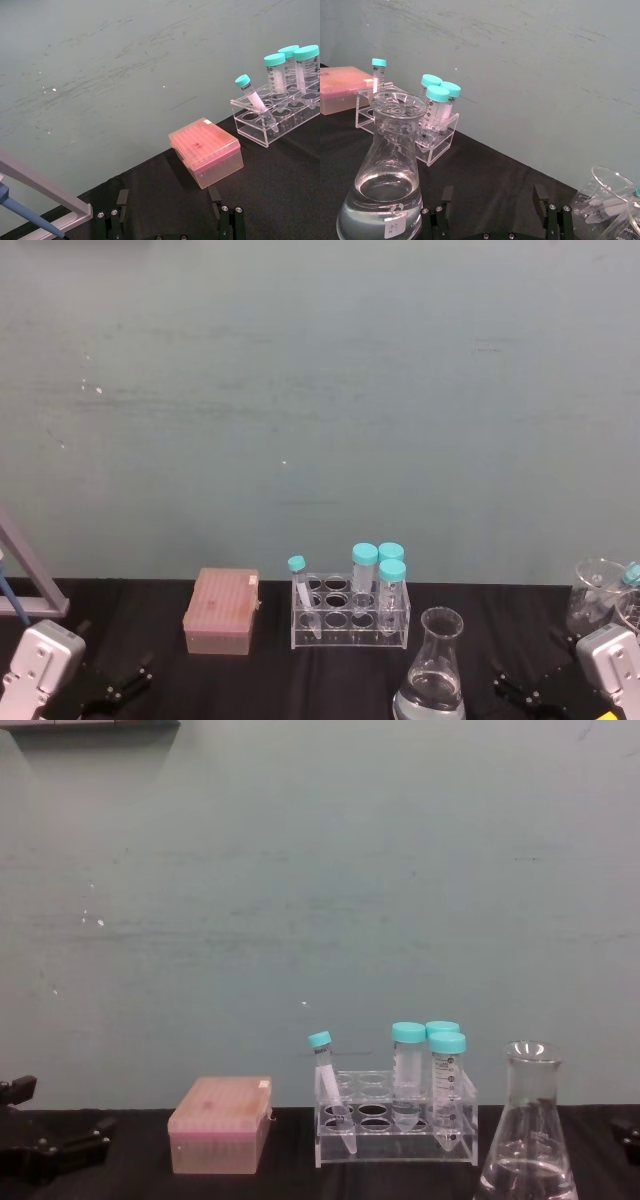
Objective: Pick up the beaker with the right gripper, shake it three times, and then put it down.
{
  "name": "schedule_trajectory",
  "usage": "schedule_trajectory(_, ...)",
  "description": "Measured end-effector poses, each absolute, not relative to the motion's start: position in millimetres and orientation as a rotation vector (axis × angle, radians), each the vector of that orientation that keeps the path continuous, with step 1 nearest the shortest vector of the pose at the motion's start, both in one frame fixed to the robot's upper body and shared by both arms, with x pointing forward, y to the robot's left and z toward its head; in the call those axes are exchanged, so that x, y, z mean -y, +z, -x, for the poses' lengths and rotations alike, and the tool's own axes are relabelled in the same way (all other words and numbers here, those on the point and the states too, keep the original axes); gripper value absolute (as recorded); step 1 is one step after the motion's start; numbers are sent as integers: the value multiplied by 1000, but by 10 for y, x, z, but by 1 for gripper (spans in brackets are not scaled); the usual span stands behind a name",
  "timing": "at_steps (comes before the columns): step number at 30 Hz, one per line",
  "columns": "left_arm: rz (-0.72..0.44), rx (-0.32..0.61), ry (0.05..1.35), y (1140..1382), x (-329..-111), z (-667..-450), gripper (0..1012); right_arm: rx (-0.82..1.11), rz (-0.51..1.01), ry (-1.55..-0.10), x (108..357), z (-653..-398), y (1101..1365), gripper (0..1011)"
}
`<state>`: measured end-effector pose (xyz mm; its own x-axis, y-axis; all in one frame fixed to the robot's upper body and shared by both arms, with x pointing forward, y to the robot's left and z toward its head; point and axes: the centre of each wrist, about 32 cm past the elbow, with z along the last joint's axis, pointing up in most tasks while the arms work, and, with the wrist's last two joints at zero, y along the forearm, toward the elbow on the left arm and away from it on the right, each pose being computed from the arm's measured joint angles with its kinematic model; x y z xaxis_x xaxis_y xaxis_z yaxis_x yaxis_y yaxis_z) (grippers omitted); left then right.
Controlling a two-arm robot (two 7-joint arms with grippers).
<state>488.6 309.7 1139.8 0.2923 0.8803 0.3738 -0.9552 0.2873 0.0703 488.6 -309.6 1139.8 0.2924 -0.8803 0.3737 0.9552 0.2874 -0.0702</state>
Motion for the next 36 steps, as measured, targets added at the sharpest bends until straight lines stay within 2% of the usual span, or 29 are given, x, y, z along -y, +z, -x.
schedule_trajectory(23, -304, 285, 1248, 11398, -3097, -4886, 1000, 263, 292, -1276, 3120, -4921, 11386, 1000)
schedule_trajectory(31, -304, 285, 1248, 11398, -3097, -4886, 1000, 311, 122, -1349, 3189, -5085, 11528, 1000)
schedule_trajectory(36, -304, 285, 1248, 11398, -3096, -4886, 1000, 330, -43, -1290, 3186, -5123, 11654, 1000)
